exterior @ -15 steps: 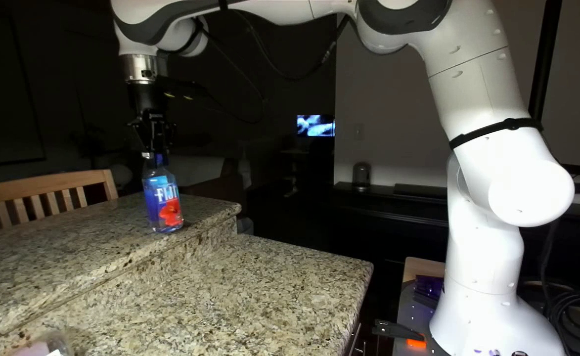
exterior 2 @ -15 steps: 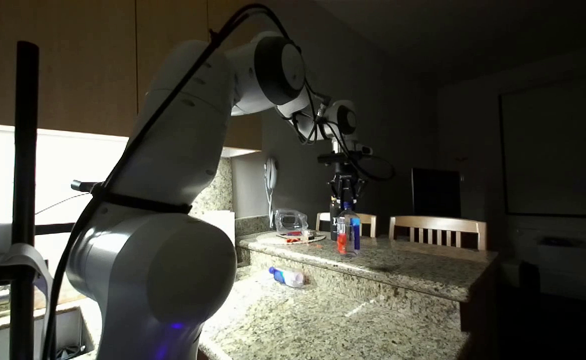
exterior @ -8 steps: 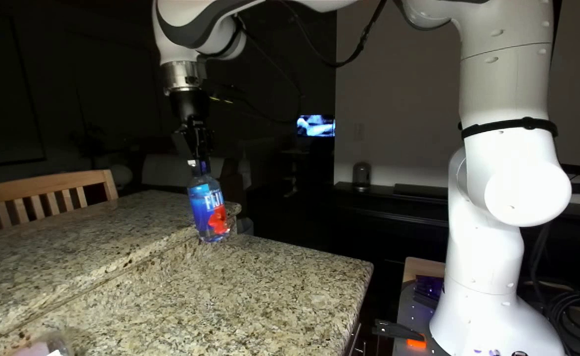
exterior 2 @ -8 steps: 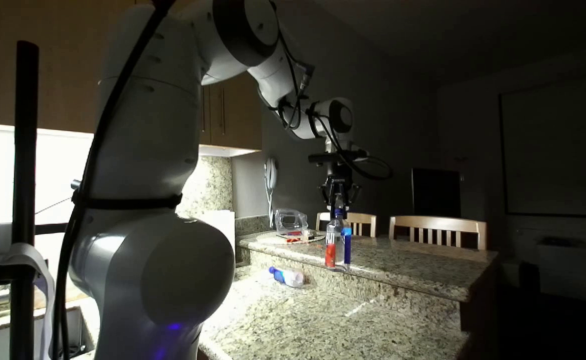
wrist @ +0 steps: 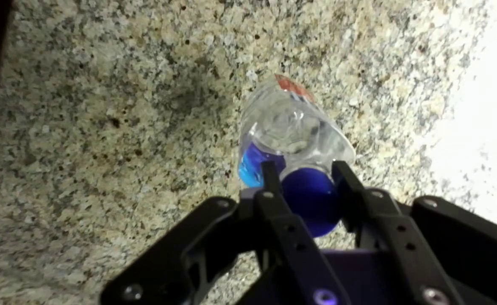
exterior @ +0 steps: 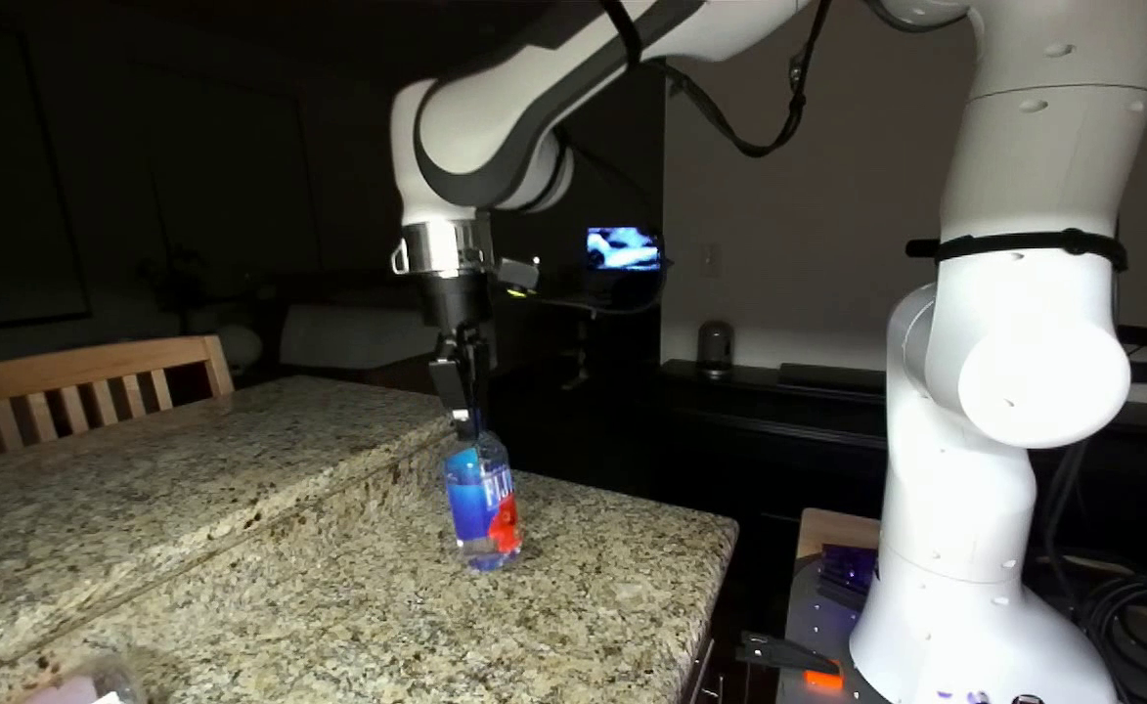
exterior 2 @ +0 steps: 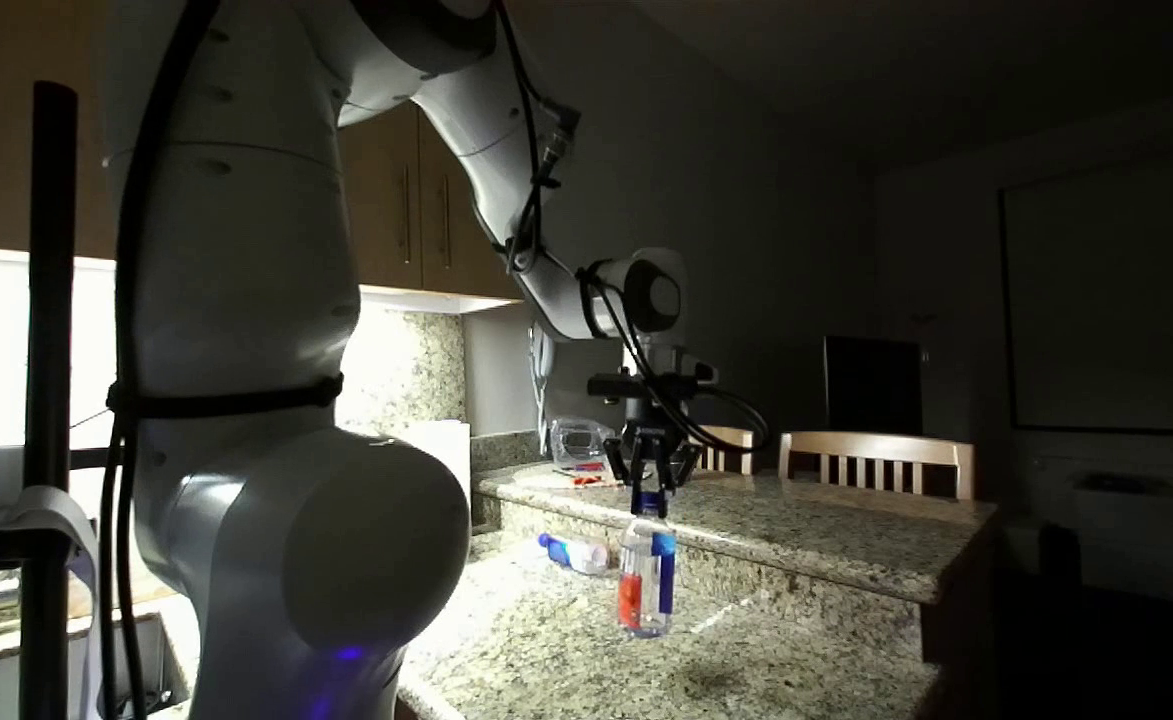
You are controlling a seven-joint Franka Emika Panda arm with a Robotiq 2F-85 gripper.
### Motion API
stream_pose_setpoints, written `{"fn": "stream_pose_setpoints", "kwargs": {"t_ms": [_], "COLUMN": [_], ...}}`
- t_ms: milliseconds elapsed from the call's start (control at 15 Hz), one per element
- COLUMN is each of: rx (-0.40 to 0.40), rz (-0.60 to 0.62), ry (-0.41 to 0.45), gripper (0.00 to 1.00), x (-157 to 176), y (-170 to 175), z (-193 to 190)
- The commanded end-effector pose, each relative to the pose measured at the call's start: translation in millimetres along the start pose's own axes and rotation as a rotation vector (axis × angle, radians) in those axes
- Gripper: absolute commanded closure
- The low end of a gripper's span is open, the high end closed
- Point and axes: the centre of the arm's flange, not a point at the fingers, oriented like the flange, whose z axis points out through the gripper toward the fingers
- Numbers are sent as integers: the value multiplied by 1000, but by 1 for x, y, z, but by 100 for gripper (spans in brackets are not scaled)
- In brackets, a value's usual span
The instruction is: Put the water bottle on the counter below
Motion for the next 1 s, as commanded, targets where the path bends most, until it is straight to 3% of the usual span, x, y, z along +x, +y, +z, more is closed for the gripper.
{"fn": "stream_pose_setpoints", "kwargs": {"t_ms": [0, 467, 533, 600, 933], "rx": [65, 52, 48, 47, 38], "rz": [-120, -285, -299, -311, -370], "ry": [41, -3, 0, 1, 38], "gripper": [85, 82, 40, 39, 9], "x": [-56, -89, -87, -88, -120], "y": [-6, -11, -12, -14, -32], "z": [26, 36, 38, 37, 7]}}
